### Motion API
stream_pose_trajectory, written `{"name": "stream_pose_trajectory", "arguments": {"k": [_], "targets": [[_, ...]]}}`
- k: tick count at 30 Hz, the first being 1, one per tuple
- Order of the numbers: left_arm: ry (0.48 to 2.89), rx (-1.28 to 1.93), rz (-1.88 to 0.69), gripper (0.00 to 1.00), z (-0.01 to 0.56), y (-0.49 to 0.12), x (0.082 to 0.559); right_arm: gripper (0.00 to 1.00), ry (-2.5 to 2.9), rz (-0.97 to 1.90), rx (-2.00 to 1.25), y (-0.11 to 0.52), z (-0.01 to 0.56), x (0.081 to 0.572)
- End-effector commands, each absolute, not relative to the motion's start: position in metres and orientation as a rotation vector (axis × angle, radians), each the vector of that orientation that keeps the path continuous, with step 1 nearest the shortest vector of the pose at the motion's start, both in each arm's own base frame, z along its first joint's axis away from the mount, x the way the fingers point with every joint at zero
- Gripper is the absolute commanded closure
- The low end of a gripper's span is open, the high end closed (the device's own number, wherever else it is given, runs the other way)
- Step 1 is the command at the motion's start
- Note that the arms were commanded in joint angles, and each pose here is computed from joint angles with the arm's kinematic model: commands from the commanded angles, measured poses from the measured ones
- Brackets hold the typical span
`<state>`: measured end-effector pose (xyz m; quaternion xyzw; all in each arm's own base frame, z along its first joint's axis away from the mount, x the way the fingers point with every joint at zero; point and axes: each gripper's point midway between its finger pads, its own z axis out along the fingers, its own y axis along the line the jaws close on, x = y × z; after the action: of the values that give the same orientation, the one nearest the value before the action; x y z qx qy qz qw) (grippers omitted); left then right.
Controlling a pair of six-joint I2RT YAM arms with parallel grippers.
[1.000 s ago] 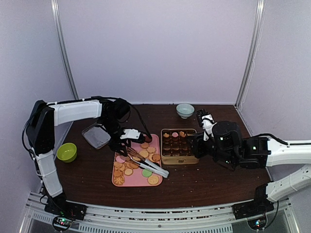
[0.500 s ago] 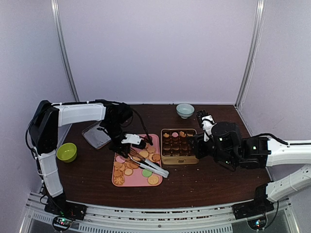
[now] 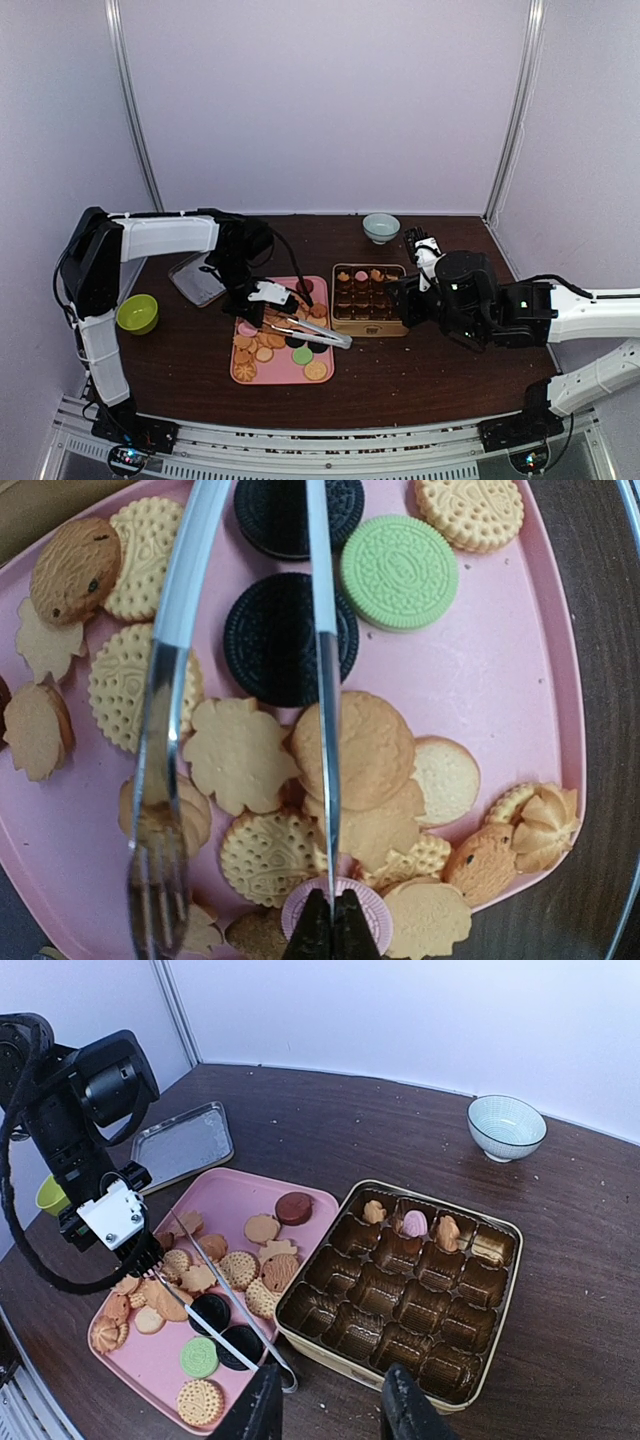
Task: Pack the cookies
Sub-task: Pick up the clamp from the plate.
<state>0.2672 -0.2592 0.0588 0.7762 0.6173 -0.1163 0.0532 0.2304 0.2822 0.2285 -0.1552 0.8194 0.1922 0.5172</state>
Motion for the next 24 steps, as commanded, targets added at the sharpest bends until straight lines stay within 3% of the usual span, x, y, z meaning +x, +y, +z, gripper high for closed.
{"name": "stream_pose_trajectory", "arguments": {"k": [1, 10, 18, 24], "targets": [[1.835, 2.348, -0.430, 1.00, 0.087, -0.261, 0.251, 0.65, 1.929, 0.518, -0.384, 0.291, 0.245, 0.227], [1.752, 2.354, -0.552, 1.00, 0.143, -0.260, 0.208, 0.57, 1.896, 0.559, -0.407, 0.298, 0.262, 0.226], [1.636, 2.160, -0.889, 1.00, 0.238, -0.270, 0.159, 0.27, 1.778, 0.639, -0.359, 0.281, 0.307, 0.225], [1.624, 1.788, -1.219, 1.00, 0.308, -0.282, 0.158, 0.13, 1.600, 0.870, -0.355, 0.274, 0.355, 0.209]]}}
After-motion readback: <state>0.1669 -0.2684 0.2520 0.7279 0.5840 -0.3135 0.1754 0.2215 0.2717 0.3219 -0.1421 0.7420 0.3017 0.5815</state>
